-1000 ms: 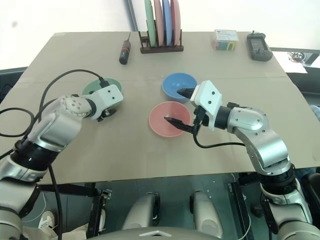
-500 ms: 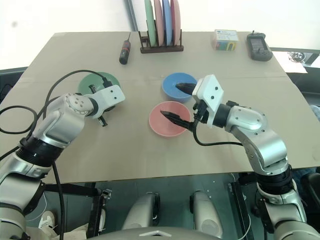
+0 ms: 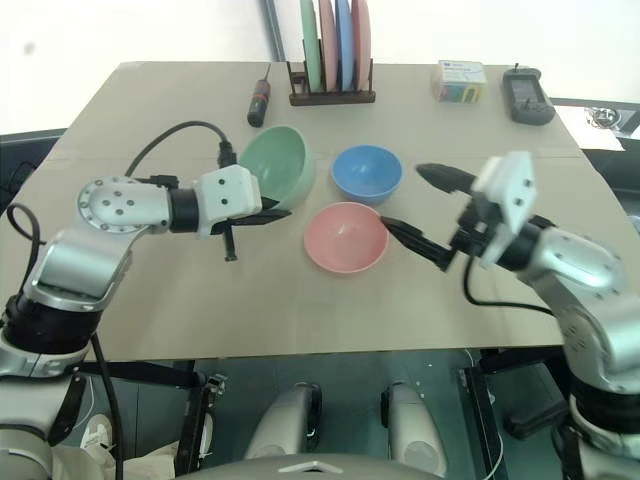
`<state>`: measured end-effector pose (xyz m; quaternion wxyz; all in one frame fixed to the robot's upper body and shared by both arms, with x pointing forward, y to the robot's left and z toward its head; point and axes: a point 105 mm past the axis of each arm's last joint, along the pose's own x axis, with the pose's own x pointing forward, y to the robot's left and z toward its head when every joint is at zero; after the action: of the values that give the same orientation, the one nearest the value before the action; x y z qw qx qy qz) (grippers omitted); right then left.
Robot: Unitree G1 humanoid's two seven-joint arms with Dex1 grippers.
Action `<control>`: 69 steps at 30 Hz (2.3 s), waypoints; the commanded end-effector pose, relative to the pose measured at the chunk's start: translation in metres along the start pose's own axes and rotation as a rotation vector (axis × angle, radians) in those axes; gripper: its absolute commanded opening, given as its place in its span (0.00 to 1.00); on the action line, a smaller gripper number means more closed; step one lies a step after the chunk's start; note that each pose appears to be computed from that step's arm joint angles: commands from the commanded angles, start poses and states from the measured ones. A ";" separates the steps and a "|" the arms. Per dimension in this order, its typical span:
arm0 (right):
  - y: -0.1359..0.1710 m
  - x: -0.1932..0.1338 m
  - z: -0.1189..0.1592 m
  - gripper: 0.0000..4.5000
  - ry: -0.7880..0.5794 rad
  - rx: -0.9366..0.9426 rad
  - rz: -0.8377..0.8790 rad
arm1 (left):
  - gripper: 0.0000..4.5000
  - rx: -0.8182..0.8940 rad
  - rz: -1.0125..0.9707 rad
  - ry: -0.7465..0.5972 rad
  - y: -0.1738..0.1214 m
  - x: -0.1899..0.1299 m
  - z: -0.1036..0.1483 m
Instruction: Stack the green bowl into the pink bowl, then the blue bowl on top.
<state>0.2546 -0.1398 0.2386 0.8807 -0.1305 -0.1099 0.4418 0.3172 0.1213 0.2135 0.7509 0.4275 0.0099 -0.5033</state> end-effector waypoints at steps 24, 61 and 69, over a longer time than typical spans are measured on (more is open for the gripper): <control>-0.056 0.021 -0.066 1.00 0.331 -0.230 0.005 | 0.99 -0.260 0.096 -0.411 0.008 -0.030 0.012; -0.077 0.150 -0.103 0.02 0.389 -0.680 0.295 | 1.00 -0.643 0.206 -0.503 -0.073 -0.143 0.007; -0.077 0.138 -0.051 0.02 0.194 -0.558 0.379 | 1.00 -0.660 0.207 -0.496 -0.072 -0.138 -0.002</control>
<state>0.4184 -0.0812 0.1859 0.7176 -0.4567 -0.0567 0.5228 0.1935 0.2162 0.2250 0.8743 0.0160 -0.0421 -0.4833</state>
